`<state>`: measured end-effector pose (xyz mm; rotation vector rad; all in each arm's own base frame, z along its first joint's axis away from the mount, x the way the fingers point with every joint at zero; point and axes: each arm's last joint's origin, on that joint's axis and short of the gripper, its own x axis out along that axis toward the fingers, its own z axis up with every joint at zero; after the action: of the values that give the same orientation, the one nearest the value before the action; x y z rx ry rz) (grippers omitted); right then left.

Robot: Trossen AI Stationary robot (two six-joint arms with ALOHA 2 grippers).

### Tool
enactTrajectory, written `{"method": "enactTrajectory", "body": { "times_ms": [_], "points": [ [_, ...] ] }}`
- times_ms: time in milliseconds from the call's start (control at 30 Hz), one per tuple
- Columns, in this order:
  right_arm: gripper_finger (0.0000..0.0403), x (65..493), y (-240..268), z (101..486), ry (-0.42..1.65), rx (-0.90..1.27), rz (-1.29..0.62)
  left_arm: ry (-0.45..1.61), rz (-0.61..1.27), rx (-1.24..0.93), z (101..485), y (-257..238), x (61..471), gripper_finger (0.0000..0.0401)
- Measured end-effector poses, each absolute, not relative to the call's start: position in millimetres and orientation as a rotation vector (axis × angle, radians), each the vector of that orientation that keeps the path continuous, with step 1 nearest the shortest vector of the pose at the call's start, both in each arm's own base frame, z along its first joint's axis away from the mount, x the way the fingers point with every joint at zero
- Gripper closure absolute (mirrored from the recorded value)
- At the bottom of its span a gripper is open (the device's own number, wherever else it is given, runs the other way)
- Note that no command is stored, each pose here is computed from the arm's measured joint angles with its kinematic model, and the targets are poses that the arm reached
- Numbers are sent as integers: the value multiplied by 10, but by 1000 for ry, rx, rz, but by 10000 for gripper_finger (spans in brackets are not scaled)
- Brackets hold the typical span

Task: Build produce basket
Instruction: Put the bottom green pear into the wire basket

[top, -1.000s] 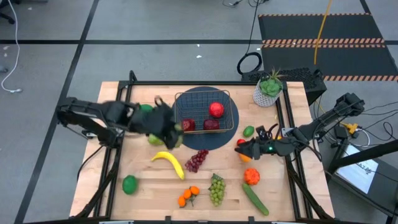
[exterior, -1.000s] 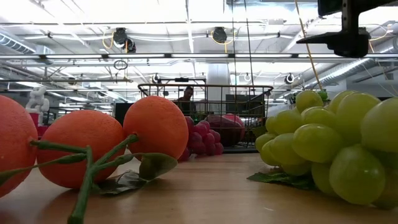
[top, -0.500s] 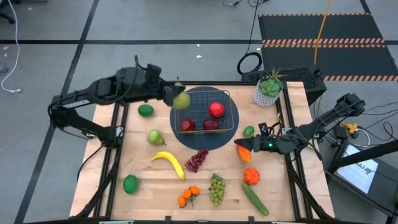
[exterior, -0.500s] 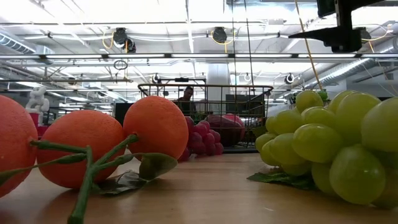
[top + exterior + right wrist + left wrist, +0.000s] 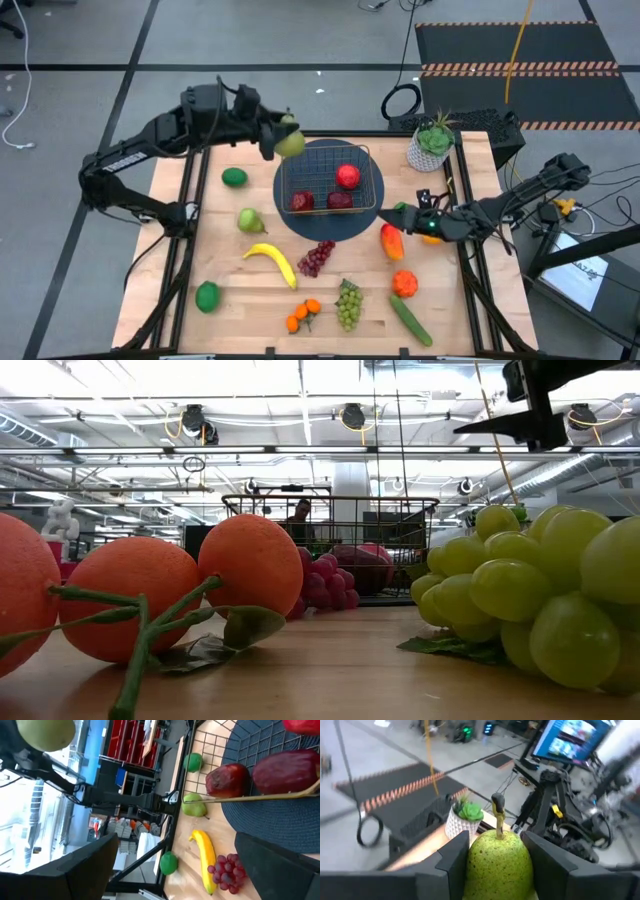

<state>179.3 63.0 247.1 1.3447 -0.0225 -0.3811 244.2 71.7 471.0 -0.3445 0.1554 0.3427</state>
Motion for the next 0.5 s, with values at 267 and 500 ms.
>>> {"method": "enactTrajectory", "body": {
  "times_ms": [267,500],
  "points": [
    [9,1803,592,2478,-72,1393,-414,191,210,-15,4726,734,2439,224],
    [9,1808,571,2486,-107,1430,-430,207,182,161,4726,732,2443,225]
  ]
}}
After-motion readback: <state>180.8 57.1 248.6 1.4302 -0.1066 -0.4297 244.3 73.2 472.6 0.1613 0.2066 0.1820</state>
